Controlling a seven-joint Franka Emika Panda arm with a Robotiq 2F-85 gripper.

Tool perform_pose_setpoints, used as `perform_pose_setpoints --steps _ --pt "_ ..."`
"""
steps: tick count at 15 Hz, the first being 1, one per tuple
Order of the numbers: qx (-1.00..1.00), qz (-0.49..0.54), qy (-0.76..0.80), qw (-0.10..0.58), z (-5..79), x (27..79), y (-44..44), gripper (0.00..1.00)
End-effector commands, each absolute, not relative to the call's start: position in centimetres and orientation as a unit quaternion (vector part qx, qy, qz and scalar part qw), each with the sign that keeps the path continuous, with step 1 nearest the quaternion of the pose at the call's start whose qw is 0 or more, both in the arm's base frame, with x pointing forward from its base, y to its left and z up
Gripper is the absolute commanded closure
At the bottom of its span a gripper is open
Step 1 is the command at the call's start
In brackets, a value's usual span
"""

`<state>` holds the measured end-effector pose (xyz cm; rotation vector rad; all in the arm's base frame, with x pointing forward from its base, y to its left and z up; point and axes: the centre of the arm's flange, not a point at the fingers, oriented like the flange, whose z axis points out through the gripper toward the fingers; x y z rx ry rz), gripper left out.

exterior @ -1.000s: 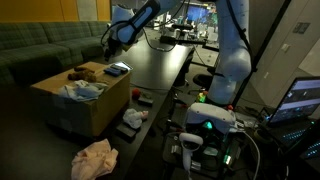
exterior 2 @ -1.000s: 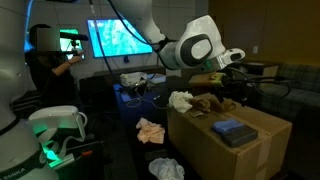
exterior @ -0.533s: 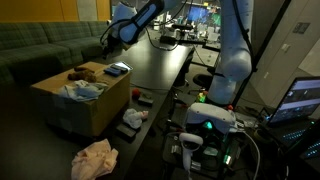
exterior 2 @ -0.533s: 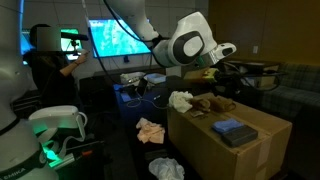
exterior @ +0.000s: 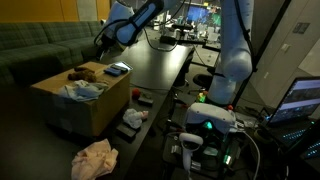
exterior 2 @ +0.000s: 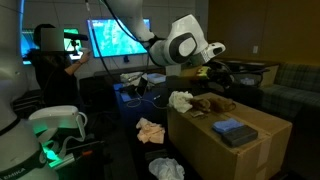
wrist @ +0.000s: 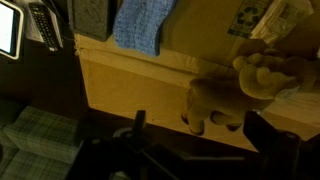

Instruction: Place the turnip plushie on the table, then the duster on the box, then the left duster on the table, then the blue sponge on the box, then the white towel on the table, then the white cloth on the box, then the small brown object on the table, then the duster on the box, then the moose on the table, and finally, the peach shirt on the box

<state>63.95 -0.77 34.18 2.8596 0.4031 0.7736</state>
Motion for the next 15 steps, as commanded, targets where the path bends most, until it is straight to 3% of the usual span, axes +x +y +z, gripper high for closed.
perform_pose_setpoints --steps 1,15 --pt "0.948 0.277 0.144 0.067 35.3 64.1 0.6 0.0" --pt "0.937 0.252 0.242 -0.005 34.8 59.6 8.6 0.0"
